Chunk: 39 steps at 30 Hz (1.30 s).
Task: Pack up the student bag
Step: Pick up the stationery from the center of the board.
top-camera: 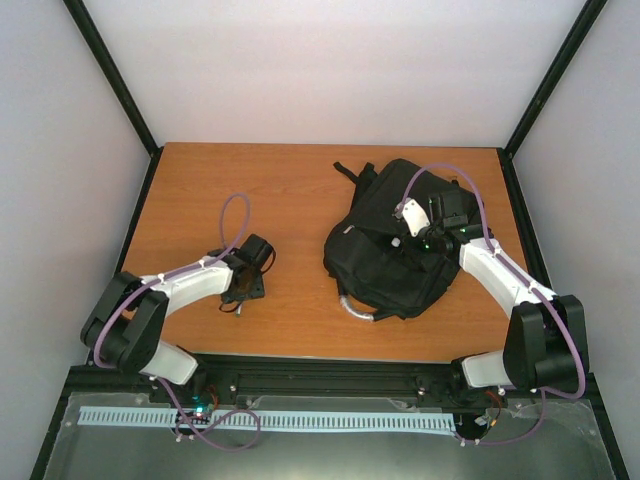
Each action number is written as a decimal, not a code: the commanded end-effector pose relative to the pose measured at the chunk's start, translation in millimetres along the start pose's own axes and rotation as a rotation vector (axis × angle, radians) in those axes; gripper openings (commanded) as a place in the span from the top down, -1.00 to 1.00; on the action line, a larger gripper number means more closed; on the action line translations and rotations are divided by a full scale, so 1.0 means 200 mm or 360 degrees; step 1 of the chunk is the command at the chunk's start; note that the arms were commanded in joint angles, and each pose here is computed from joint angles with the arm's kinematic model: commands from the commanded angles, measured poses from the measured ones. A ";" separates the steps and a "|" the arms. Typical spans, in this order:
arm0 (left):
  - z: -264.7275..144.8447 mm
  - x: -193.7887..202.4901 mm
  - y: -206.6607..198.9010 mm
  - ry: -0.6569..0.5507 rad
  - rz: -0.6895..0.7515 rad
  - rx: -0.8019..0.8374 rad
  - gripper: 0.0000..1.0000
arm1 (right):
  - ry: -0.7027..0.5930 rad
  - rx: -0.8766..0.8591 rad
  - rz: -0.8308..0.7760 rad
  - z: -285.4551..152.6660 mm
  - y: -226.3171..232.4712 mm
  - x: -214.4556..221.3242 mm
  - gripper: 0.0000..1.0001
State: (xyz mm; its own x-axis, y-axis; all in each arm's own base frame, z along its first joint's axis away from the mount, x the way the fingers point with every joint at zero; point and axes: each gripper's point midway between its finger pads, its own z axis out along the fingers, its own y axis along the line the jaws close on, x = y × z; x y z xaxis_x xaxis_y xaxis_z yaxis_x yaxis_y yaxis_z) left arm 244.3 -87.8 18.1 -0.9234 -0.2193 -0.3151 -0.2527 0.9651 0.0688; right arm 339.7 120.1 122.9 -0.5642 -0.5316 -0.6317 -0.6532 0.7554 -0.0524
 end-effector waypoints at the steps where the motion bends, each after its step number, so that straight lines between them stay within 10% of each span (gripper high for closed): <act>1: 0.04 0.01 -0.01 0.0043 0.0005 0.0015 0.01 | -0.0040 -0.0099 -0.0009 -0.01 0.05 -0.05 0.94; 16: 0.00 0.03 -0.09 0.0057 0.0006 0.0201 0.98 | -0.0029 -0.0061 -0.0010 -0.01 0.03 -0.04 0.95; 26: -0.19 -0.01 -0.18 -0.0038 0.0032 0.0414 0.99 | -0.0023 -0.0045 -0.0011 -0.01 0.02 -0.04 0.95; 39: -0.92 -0.01 -0.66 -0.0314 0.0506 0.1211 0.98 | -0.0021 -0.0034 -0.0007 -0.01 0.01 -0.04 0.95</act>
State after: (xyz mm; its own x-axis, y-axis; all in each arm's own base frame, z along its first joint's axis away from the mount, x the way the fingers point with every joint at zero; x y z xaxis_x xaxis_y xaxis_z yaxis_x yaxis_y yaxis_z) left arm 236.0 -208.2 145.9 -0.8668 -0.0383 -0.4971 0.1796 0.9061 -0.3830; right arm 338.9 120.3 122.3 -0.5673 -0.5317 -0.6288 -0.6541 0.7549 -0.0483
